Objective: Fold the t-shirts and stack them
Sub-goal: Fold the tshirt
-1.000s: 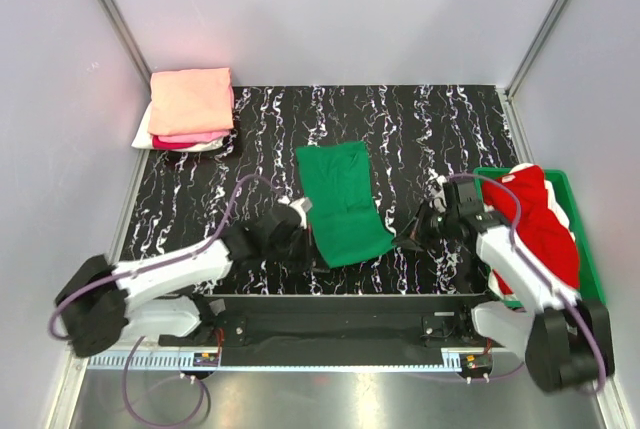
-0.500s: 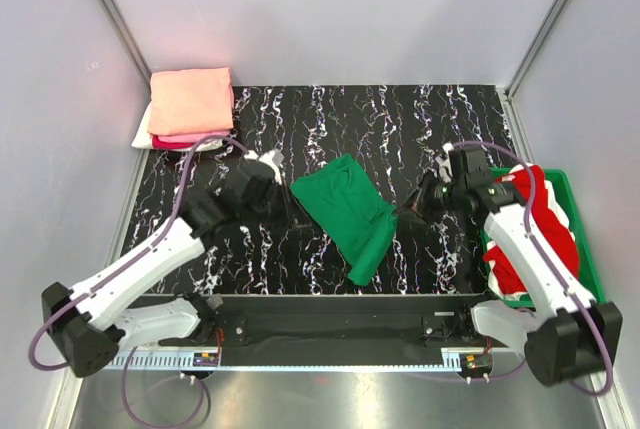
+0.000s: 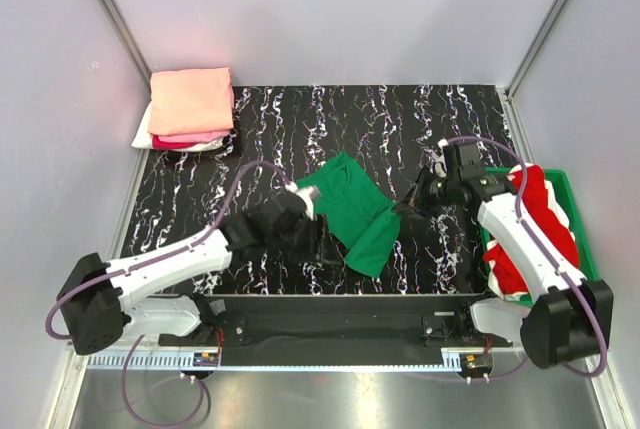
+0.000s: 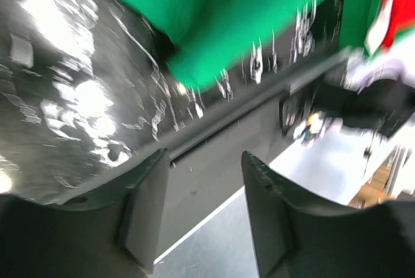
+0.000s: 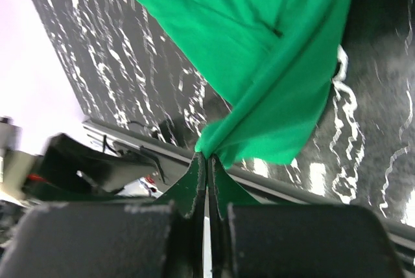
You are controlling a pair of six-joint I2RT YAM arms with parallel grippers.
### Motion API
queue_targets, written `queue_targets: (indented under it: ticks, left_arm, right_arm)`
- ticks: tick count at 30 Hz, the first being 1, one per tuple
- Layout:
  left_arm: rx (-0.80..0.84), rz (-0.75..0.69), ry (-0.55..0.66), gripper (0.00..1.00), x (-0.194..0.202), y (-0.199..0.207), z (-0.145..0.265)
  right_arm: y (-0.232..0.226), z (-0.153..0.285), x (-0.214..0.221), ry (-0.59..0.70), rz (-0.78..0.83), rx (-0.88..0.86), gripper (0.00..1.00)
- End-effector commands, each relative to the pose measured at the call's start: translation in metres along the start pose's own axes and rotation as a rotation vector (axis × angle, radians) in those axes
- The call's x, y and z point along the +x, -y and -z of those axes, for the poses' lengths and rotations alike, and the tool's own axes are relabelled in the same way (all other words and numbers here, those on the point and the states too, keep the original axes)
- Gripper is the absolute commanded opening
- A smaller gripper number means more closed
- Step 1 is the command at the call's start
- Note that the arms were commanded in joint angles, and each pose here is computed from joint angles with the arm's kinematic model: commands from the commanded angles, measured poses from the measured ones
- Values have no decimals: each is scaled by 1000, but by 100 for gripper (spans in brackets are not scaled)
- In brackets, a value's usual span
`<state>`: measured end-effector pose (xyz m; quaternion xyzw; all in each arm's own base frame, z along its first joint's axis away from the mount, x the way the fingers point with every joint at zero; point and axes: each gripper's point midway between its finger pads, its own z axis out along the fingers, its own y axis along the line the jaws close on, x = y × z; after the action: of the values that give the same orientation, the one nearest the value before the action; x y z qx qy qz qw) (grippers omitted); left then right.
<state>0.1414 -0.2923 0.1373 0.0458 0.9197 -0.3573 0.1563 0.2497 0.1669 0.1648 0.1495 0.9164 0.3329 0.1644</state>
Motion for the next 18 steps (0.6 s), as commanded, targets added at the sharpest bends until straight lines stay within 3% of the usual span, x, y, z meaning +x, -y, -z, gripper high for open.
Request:
queue_targets:
  ticks: [1,9,18]
  left_arm:
    - [127,-39,60,57,2,31,-19]
    - [101,-166,45,62,20,40,-68]
    - [-87,-253,97,60,14,-4,-106]
  right_arm:
    - [8,6,13,18,9,-8,0]
    - [18,7,26,9,-3,-4,0]
    - [14,12,19,19,20,3,0]
